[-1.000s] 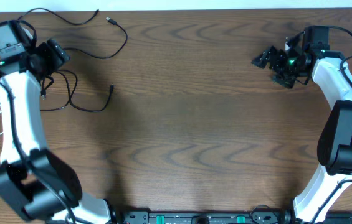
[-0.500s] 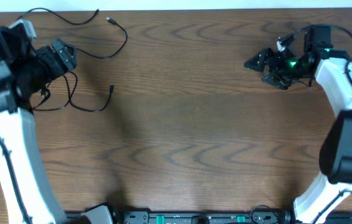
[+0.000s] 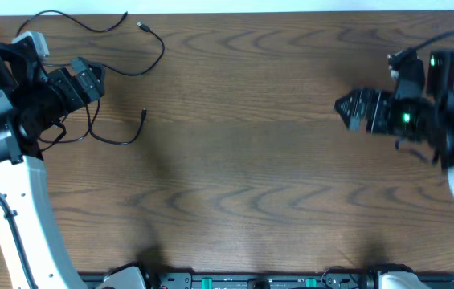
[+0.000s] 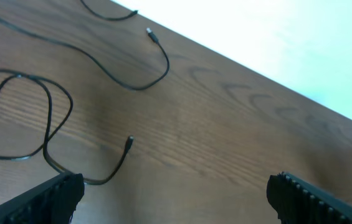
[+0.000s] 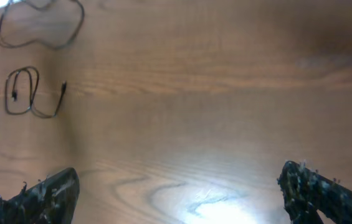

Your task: Untangle cables

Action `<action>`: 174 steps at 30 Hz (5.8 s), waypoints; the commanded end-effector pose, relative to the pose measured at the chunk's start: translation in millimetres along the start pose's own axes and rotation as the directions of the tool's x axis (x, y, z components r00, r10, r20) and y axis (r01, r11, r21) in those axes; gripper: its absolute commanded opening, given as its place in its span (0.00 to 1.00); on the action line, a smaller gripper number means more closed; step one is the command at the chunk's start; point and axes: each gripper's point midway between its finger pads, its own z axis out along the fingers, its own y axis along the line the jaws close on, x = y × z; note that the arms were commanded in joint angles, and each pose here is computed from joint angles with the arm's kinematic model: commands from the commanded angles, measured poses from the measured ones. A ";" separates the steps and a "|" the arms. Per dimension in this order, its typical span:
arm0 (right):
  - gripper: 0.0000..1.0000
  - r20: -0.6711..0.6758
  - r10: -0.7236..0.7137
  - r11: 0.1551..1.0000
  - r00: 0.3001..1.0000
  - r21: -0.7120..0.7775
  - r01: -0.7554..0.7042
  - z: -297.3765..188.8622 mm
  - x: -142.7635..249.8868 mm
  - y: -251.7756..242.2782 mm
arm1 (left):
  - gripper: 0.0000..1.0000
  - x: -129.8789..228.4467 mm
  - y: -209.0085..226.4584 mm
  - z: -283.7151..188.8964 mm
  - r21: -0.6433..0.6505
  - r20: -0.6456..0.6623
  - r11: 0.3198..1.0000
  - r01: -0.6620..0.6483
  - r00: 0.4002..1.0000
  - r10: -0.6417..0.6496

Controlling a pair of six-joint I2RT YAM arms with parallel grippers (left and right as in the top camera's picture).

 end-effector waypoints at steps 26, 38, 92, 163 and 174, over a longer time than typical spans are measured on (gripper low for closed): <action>0.99 -0.015 -0.134 0.983 0.991 0.128 0.134 12.4 37.0 4.9 | 0.98 0.3 1.9 4.0 0.005 -0.012 1.000 -0.005 1.000 0.005; 0.99 -0.103 -0.114 0.981 0.988 0.146 0.128 42.4 41.1 -2.4 | 0.98 0.4 1.9 4.0 0.005 -0.012 1.000 -0.005 1.000 0.005; 0.99 0.455 -0.254 0.967 0.854 0.086 0.241 99.2 147.8 -69.4 | 0.98 0.4 1.9 4.0 0.005 -0.012 1.000 -0.005 1.000 0.005; 0.99 0.660 -0.425 0.902 0.620 0.368 0.227 41.3 115.0 -108.0 | 0.98 0.4 1.9 4.0 0.005 -0.012 1.000 -0.005 1.000 0.005; 0.99 0.663 -0.412 0.906 0.625 0.373 0.201 39.7 114.3 -112.8 | 0.98 0.4 1.9 4.0 0.005 -0.012 1.000 -0.005 1.000 0.005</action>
